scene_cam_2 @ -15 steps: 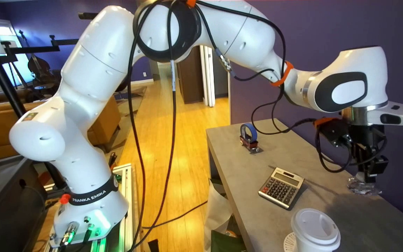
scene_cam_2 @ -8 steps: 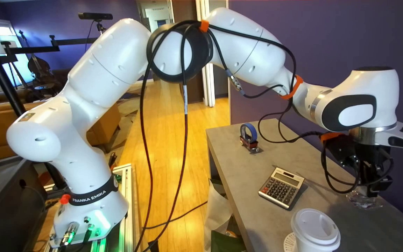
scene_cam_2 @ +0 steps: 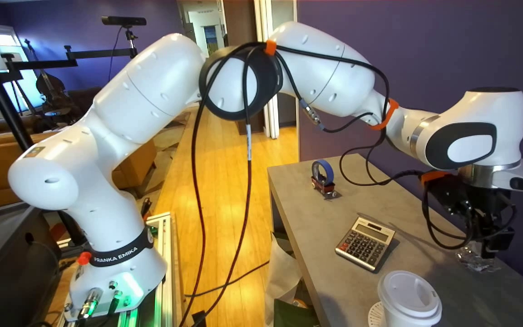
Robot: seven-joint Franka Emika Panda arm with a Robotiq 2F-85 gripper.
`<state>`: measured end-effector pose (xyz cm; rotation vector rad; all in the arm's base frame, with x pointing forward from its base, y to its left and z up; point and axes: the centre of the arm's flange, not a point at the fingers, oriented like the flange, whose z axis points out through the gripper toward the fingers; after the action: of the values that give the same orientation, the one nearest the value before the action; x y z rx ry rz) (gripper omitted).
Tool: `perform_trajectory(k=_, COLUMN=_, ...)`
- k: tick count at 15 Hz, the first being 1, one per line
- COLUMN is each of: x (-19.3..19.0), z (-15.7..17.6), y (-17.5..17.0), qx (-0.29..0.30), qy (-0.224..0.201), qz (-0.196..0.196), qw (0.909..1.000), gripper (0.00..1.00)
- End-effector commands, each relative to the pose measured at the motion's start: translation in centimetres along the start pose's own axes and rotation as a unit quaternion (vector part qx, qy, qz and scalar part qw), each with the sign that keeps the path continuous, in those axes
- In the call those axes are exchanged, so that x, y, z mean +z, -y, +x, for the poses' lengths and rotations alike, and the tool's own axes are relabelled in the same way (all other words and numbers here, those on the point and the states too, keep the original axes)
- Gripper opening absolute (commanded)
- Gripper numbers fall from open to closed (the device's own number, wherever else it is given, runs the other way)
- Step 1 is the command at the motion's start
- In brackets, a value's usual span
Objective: Place the crushed bottle close to the wall in the middle.of the table
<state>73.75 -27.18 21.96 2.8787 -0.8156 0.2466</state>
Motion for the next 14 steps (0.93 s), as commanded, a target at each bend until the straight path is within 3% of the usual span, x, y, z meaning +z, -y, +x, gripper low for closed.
perform_trajectory(k=1, x=-4.2, z=0.4, y=0.1, qx=-0.013, qy=0.023, qz=-0.027, qw=0.9993, gripper=0.92)
perform_trajectory(k=3, x=-7.1, z=-0.8, y=-0.3, qx=-0.024, qy=0.043, qz=-0.057, qw=0.9972, gripper=1.0)
perform_trajectory(k=5, x=-10.2, z=-2.3, y=-0.9, qx=-0.056, qy=0.063, qz=-0.071, qw=0.9939, gripper=1.0)
perform_trajectory(k=9, x=-15.2, z=-5.5, y=-2.4, qx=-0.15, qy=0.072, qz=-0.071, qw=0.9836, gripper=1.0)
perform_trajectory(k=14, x=-18.7, z=-9.2, y=-5.8, qx=-0.213, qy=0.087, qz=-0.062, qw=0.9712, gripper=1.0)
